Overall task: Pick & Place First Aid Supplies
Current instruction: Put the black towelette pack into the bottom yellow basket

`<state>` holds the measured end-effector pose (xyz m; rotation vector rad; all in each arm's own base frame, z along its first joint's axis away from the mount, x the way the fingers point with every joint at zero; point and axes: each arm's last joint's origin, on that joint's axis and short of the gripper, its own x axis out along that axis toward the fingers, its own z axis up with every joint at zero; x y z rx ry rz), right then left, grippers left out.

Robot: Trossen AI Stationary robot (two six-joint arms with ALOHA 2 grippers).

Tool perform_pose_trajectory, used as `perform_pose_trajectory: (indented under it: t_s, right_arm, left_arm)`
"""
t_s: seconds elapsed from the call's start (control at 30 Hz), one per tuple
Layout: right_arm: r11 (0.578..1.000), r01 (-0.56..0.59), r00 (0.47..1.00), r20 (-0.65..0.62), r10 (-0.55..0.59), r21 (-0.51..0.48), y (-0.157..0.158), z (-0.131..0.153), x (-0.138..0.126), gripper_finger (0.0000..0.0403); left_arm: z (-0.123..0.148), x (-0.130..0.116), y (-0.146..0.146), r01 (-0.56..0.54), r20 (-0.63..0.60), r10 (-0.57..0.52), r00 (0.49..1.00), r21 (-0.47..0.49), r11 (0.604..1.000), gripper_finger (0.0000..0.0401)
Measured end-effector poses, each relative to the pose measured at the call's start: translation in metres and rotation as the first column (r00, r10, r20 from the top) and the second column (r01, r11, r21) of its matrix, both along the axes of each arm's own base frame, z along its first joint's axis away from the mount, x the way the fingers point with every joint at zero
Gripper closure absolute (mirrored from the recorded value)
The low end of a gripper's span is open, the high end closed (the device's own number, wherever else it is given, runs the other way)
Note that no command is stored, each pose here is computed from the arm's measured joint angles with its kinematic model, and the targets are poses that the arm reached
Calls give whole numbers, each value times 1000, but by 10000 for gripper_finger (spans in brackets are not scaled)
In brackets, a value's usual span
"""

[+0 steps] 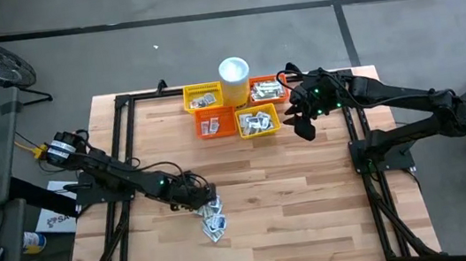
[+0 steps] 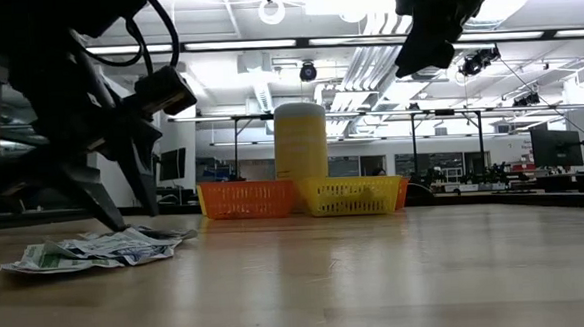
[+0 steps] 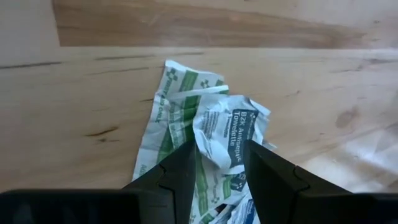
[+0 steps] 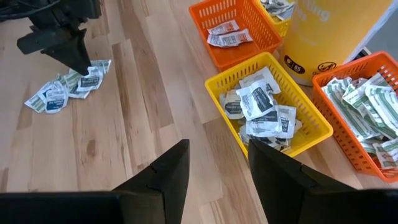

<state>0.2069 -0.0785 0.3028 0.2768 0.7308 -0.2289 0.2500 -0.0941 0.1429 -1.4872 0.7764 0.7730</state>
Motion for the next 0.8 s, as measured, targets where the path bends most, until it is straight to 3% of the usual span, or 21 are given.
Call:
perform_pose_trajectory:
  t_s: [0.53,0.8]
  right_arm:
    - [1000,0,1000,13,0,-5,0,1,1,245]
    - [1000,2,1000,13,-2,-4,0,1,1,245]
  left_arm:
    - [-12,9,-2,-61,29,60,998,30,998,271]
    - [-14,7,-1,-62,18,62,998,47,997,347]
